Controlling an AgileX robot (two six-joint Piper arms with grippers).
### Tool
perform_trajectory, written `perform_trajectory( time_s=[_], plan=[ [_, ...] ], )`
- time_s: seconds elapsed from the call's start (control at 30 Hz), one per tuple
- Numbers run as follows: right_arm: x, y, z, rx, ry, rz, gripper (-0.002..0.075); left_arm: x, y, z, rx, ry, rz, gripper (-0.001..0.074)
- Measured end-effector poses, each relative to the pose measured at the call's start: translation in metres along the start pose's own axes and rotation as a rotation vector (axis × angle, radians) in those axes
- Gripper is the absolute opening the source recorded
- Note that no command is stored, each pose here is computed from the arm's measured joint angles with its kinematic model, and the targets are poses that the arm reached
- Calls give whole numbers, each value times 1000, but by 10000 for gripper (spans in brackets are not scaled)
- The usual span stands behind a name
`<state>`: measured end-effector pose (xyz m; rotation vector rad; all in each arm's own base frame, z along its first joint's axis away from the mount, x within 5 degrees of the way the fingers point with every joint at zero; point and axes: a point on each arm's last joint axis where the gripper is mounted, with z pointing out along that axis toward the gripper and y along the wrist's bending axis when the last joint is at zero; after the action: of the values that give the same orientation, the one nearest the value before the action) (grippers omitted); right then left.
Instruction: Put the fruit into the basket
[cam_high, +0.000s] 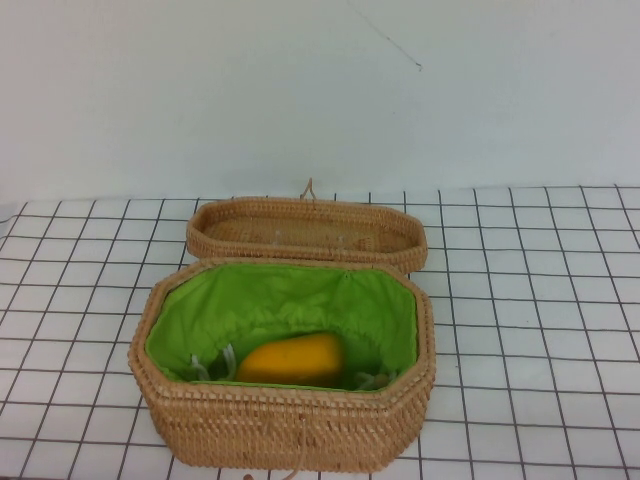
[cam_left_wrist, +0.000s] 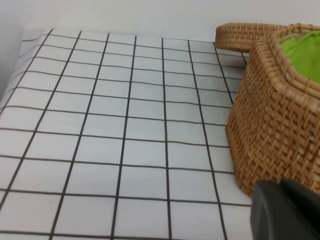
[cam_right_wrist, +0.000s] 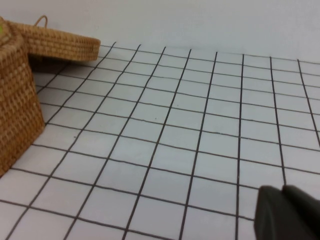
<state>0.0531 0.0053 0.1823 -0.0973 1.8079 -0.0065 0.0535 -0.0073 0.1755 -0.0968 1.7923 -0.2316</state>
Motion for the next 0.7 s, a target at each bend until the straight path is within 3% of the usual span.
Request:
perform_trajectory(
  time_s=[0.7],
  plan=[
    [-1, -7, 0, 80, -11, 75, -1, 0, 0, 0, 0, 0, 0, 1]
  ],
)
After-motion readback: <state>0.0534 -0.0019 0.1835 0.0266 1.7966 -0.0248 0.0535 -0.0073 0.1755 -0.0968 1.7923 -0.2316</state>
